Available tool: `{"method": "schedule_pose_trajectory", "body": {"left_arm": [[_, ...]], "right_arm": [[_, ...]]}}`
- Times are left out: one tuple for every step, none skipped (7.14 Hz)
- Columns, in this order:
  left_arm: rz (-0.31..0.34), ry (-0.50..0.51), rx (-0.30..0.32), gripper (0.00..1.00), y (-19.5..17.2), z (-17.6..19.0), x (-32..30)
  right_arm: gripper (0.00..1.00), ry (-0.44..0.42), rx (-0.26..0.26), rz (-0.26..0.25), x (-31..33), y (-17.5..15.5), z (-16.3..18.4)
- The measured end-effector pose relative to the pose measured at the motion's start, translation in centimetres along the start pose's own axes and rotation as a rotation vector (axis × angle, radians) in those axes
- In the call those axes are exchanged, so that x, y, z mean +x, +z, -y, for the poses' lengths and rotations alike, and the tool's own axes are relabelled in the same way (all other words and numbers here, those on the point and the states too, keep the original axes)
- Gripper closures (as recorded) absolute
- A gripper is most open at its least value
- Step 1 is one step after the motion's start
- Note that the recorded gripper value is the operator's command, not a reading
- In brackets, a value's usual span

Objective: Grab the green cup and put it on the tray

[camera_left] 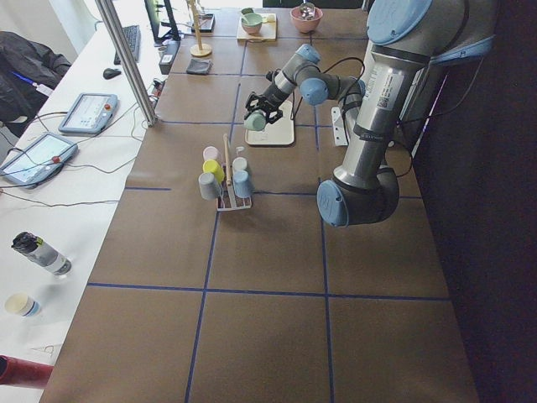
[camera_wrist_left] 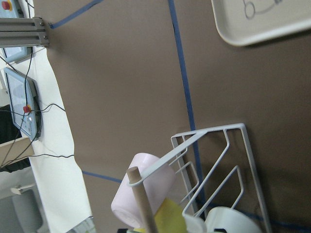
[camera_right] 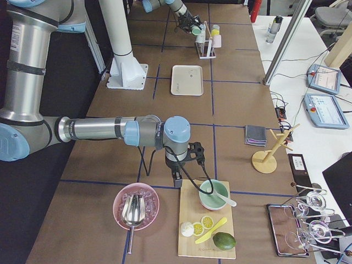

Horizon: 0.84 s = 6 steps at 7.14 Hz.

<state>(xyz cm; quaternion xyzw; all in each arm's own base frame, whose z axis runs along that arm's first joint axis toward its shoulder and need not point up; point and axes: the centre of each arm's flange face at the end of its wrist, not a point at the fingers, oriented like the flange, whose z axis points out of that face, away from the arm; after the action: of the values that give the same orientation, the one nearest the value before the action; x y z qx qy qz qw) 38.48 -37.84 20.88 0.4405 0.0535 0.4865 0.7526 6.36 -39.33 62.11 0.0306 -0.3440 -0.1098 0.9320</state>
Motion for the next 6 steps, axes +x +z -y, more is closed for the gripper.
{"method": "schedule_pose_trajectory", "body": {"left_arm": [[-0.025,-0.164,0.074,0.36,-0.2,0.8,0.2],[-0.045,-0.326,0.146,0.38,-0.1,1.6,0.5],[-0.068,-0.477,0.228,0.38,0.3,2.4,1.0],[-0.095,-0.6,0.315,0.38,1.2,3.2,1.7],[-0.128,-0.71,0.403,0.37,2.7,3.9,2.8],[-0.162,-0.8,0.484,0.39,4.4,4.3,3.9]], "right_arm": [[0.0,-0.001,0.001,-0.001,0.0,-0.1,0.1],[0.0,-0.002,0.003,-0.002,0.0,-0.1,0.1],[0.0,-0.003,0.004,-0.002,-0.1,-0.2,0.2],[0.0,-0.004,0.005,-0.003,-0.1,-0.2,0.2],[0.0,-0.005,0.005,-0.004,-0.1,-0.2,0.2],[0.0,-0.006,0.006,-0.004,-0.1,-0.3,0.2]]}}
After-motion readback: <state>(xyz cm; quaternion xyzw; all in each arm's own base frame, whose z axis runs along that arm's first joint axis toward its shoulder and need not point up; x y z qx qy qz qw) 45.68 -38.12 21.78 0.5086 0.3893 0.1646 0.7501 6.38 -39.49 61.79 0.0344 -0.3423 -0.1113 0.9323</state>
